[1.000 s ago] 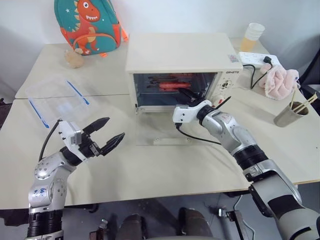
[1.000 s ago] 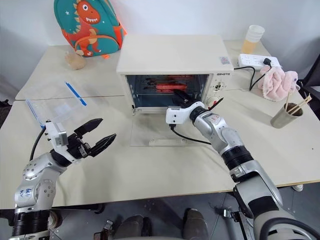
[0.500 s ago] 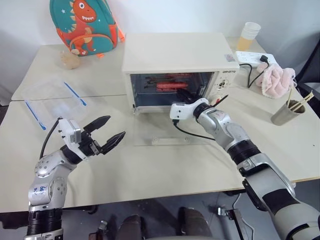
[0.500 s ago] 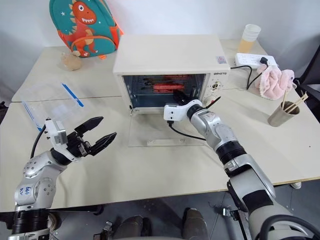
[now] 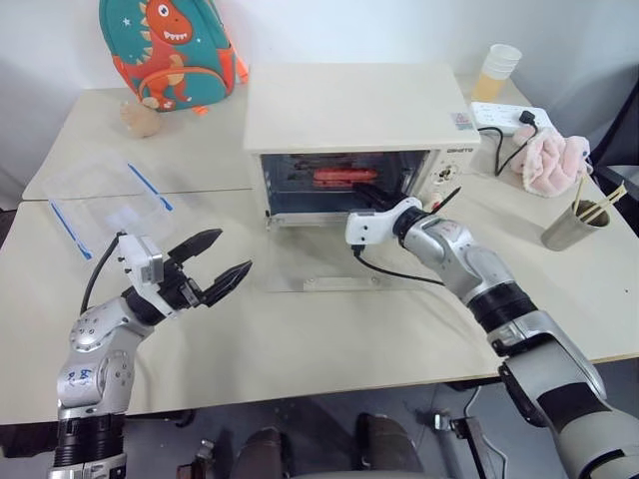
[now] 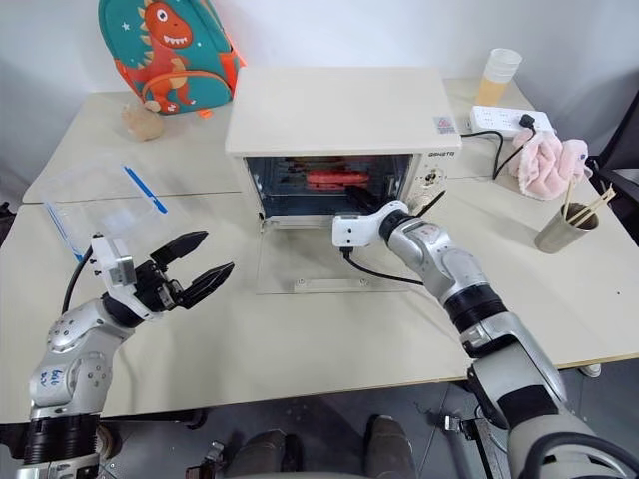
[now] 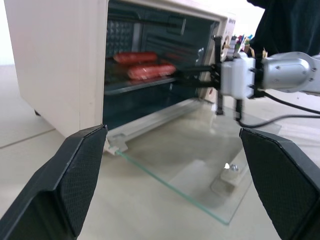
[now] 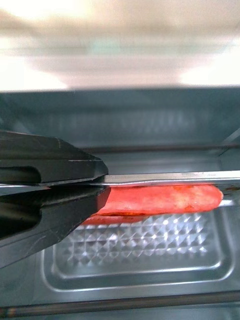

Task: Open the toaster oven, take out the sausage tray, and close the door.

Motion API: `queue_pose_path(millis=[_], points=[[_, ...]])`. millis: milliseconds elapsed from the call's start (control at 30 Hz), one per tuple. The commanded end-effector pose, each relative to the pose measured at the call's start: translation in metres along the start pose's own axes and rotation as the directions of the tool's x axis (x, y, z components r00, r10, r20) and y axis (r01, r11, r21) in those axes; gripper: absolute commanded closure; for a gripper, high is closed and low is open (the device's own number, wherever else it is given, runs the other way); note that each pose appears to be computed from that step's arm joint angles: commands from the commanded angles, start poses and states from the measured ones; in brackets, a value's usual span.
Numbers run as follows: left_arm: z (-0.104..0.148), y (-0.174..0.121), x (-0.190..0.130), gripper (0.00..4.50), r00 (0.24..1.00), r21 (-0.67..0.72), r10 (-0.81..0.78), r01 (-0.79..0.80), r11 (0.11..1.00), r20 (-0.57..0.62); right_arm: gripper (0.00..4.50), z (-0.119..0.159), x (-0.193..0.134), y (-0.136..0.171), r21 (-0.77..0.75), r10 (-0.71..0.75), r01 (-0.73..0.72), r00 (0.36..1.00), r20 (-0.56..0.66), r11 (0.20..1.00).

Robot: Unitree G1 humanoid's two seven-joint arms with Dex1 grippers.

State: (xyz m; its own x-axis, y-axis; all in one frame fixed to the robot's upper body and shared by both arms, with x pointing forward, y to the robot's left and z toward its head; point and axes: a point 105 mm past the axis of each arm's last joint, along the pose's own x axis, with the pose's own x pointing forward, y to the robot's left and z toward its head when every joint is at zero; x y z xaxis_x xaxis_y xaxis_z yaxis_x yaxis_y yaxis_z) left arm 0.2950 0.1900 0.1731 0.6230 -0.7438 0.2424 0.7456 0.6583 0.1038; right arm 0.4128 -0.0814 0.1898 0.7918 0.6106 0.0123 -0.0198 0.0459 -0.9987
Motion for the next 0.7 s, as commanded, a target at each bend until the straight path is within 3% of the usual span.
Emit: queue_pose_path(millis=[33, 233, 700], points=[[0.005, -0.002, 0.006, 0.0, 0.999, 0.007, -0.025, 0.024, 1.0, 0.029, 4.47, 0.015, -0.007, -0.02, 0.004, -0.024, 0.024, 0.997, 0.067, 1.0], [0.004, -0.003, 0.009, 0.0, 0.999, -0.005, -0.047, 0.047, 0.999, 0.018, 4.47, 0.019, -0.019, -0.023, 0.013, -0.007, 0.006, 0.998, 0.068, 1.0], [0.009, 0.013, -0.01, 0.0, 1.0, -0.019, 0.009, -0.009, 1.0, -0.019, 4.47, 0.036, -0.092, 0.011, 0.062, 0.043, -0.045, 0.998, 0.046, 0.997]])
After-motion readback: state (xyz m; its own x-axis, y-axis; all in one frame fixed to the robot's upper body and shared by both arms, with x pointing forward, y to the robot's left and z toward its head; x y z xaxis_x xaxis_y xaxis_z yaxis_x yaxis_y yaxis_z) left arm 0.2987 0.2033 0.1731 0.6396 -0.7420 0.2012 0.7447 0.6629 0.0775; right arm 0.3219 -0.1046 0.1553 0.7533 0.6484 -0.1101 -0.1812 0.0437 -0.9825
